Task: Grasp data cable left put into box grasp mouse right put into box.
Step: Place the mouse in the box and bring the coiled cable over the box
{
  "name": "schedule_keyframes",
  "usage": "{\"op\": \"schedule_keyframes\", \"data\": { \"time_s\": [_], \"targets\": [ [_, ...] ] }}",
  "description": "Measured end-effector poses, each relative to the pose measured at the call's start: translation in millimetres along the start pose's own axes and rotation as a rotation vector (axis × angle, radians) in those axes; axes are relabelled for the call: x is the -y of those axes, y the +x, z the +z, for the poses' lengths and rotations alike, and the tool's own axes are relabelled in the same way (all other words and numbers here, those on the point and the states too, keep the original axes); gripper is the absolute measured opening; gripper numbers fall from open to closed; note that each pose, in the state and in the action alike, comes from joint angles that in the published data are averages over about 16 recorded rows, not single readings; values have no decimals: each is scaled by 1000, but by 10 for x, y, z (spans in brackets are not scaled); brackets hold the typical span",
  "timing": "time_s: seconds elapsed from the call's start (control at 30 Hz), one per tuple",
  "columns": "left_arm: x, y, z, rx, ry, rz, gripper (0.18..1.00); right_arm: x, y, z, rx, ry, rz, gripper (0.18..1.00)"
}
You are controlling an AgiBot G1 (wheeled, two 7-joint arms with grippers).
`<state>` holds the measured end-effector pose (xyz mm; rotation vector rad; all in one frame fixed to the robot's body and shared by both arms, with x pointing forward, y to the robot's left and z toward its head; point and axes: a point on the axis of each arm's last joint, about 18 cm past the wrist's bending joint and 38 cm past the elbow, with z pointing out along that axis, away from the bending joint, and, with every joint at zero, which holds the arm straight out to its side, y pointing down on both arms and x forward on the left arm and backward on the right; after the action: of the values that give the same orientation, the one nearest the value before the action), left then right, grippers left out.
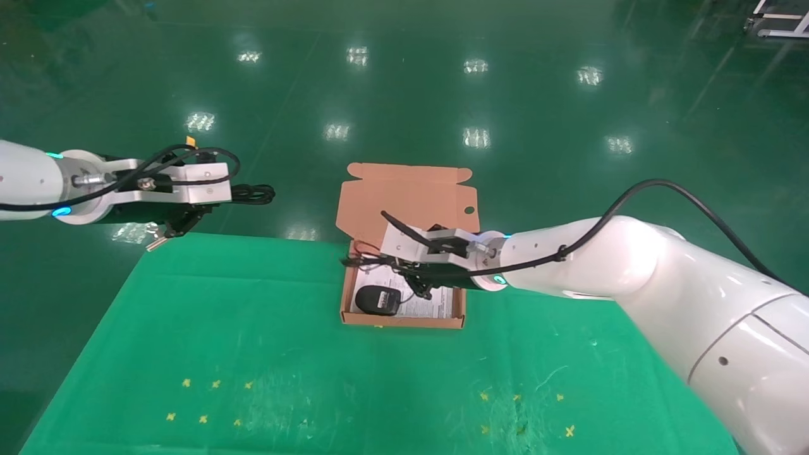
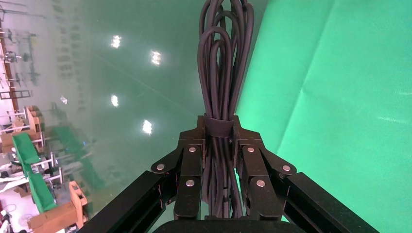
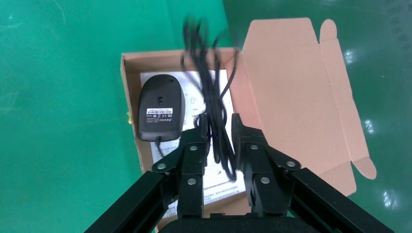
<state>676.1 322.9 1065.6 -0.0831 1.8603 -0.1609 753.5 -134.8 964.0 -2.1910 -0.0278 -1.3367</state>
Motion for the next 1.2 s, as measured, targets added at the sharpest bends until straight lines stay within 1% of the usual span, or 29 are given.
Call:
{"op": "schedule_keyframes", "data": {
  "time_s": [0.07, 0.27, 0.4, 0.47, 0.6, 0.67, 0.8, 1.0, 1.2],
  "targets": [
    [21, 8, 7, 0, 8, -1, 276, -21, 15, -24, -4, 0, -1, 278],
    [145, 68, 69, -4, 54, -3, 276, -120, 124, -149, -32, 0, 0, 361],
    [290, 154, 185, -11, 101, -2, 276, -230, 256, -302, -64, -2, -2, 445],
    [376, 213, 274, -17, 126, -3, 276, -296, 333, -401, -83, -4, -5, 478],
    [575, 345, 500, -25, 177, -1, 276, -447, 486, -637, -122, -13, -14, 578],
    [690, 417, 629, -26, 201, 4, 276, -535, 553, -769, -140, -21, -18, 615],
    [929, 571, 889, -28, 242, 14, 276, -718, 649, -1040, -171, -41, -25, 720],
    [1268, 792, 1168, -28, 296, 54, 276, -984, 691, -1434, -203, -75, -26, 838],
    [1530, 1012, 1294, -37, 353, 102, 276, -1199, 666, -1781, -226, -108, -16, 928]
  ]
}}
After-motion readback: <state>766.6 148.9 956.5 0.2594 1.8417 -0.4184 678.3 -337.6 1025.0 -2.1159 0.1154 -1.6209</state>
